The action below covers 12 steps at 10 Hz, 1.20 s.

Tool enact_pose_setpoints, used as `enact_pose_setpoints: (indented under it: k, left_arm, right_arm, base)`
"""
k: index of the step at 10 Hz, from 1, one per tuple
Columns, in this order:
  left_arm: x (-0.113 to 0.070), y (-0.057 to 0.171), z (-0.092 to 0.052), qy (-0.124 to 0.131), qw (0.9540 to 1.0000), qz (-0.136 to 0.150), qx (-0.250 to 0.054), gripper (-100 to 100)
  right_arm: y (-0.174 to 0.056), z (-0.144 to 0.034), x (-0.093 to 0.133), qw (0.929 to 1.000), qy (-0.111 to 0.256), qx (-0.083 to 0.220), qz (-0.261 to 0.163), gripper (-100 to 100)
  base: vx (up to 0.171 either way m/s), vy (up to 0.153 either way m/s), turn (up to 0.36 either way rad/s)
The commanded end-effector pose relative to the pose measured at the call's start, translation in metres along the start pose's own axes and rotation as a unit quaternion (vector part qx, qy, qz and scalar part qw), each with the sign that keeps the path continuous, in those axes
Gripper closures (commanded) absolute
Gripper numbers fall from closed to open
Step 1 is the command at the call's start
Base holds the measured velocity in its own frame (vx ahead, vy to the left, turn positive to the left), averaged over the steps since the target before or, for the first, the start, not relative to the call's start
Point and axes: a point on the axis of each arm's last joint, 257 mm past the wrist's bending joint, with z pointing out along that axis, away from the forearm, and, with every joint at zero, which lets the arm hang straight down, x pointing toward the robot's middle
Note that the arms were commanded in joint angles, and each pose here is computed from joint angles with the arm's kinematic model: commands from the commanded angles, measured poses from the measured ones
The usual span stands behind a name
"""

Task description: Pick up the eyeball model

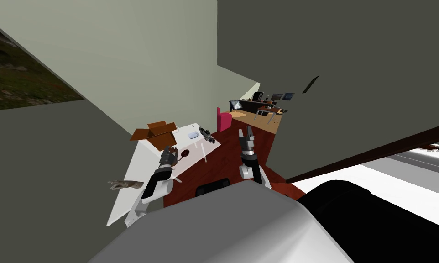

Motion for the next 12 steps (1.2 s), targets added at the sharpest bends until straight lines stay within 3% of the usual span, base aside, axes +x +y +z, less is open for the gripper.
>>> enact_pose_setpoints:
  k: [1,2,3,6,8,9,11,12]
  left_arm:
    - [-0.003,0.025,0.006,-0.002,0.9994,0.004,-0.035,-100]
    - [-0.003,0.030,0.005,-0.003,0.9991,0.004,-0.043,-100]
    - [-0.007,0.049,0.008,-0.005,0.9975,0.007,-0.070,-100]
    - [-0.011,0.068,0.009,-0.007,0.9952,0.011,-0.097,-100]
    - [-0.020,0.101,0.011,-0.012,0.9891,0.019,-0.145,-100]
    - [-0.021,0.106,0.009,-0.013,0.9883,0.019,-0.151,-100]
    - [-0.031,0.137,0.007,-0.019,0.9797,0.028,-0.198,-100]
    - [-0.032,0.142,0.005,-0.020,0.9785,0.028,-0.203,-100]
  right_arm:
    - [0.000,0.000,0.000,1.0000,0.000,0.000,0.000,0]
    - [0.000,0.000,0.000,1.0000,0.000,0.000,0.000,0]
    - [0.000,0.000,0.000,1.0000,0.000,0.000,0.000,0]
    - [0.000,0.000,0.000,1.0000,0.000,0.000,0.000,0]
    - [0.000,0.000,0.000,1.0000,0.000,0.000,0.000,0]
    - [0.000,0.000,0.000,1.0000,0.000,0.000,0.000,0]
    - [0.000,0.000,0.000,1.0000,0.000,0.000,0.000,0]
    - [0.000,0.000,0.000,1.0000,0.000,0.000,0.000,0]
  base:
    - [0.035,-0.024,-0.031]
    - [0.027,-0.018,-0.009]
    - [0.022,-0.015,-0.012]
    - [0.029,-0.012,-0.012]
    - [0.045,-0.016,-0.021]
    - [0.042,-0.018,-0.006]
    - [0.054,-0.017,-0.018]
    - [0.048,-0.020,-0.008]
